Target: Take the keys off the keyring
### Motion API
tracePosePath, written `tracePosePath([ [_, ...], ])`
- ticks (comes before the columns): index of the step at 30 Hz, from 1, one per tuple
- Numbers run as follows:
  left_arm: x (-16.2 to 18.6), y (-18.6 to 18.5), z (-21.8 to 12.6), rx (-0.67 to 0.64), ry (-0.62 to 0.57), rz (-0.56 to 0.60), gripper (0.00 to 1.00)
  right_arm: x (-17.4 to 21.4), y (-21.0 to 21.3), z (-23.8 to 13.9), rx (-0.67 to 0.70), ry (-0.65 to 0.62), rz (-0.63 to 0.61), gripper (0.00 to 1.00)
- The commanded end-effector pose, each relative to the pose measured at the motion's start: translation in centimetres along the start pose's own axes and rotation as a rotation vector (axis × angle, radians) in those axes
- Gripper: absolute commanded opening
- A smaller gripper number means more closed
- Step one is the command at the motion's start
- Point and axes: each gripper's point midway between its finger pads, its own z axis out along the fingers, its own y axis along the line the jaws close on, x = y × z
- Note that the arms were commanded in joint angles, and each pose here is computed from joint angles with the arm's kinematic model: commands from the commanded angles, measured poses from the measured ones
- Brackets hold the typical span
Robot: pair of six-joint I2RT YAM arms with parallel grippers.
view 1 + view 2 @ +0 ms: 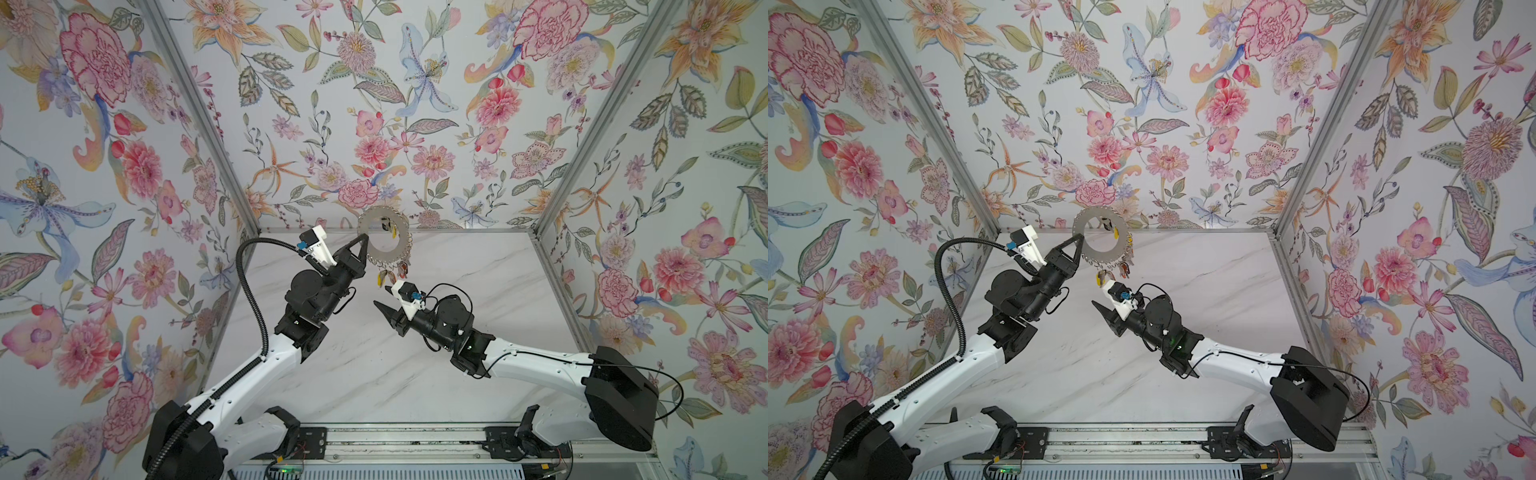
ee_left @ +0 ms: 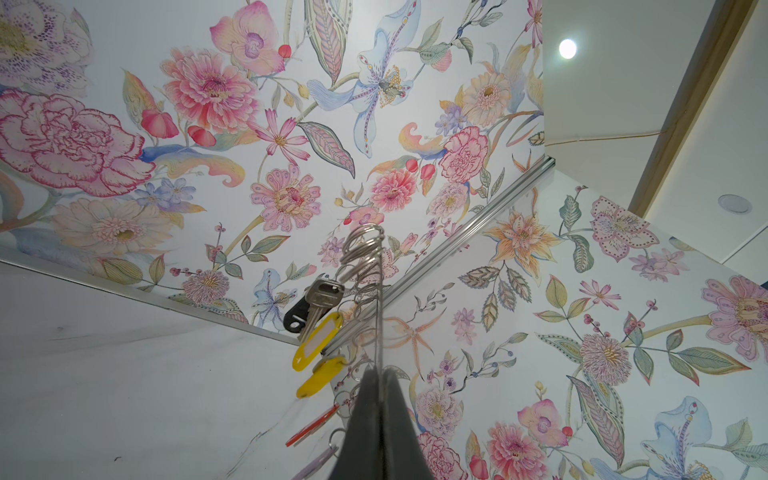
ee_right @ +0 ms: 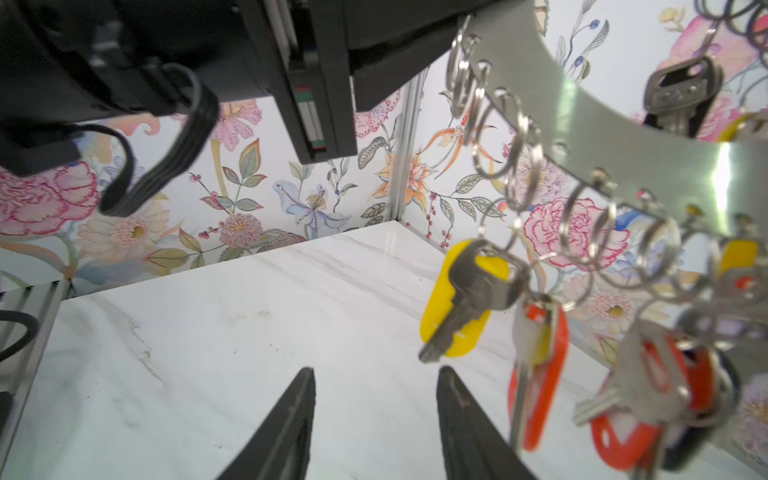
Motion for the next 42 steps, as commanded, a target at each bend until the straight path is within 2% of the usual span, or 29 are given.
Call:
tracePosePath([
  [1,-2.0,-2.7,-0.8,0.087,-0.085,-0.018,0.00,-3.4,-2.1,0.4,0.122,-0.107,-0.021,0.48],
  [11,-2.1,-2.9,-0.7,0.095,-0.089,-0.023,0.00,-3.5,-2.5,1.9,0.118,-0.124,-0.003,0.45],
  [22,-2.1,-3.0,-0.5,0.096,-0.091,-0.025,0.00,-3.7,-2.5,2.0,0.118,-0.139,0.011,0.43],
  [32,-1.9,-3.1,-0.5,0.099,-0.091,-0.030,0.00,-3.6,-3.8,3.0,0.160,-0.103,0.026,0.35],
  [42,-1.9,-3.0,-0.4,0.097,-0.091,-0.024,0.00,-3.2,-4.2,3.1,0.189,-0.083,0.039,0.33],
])
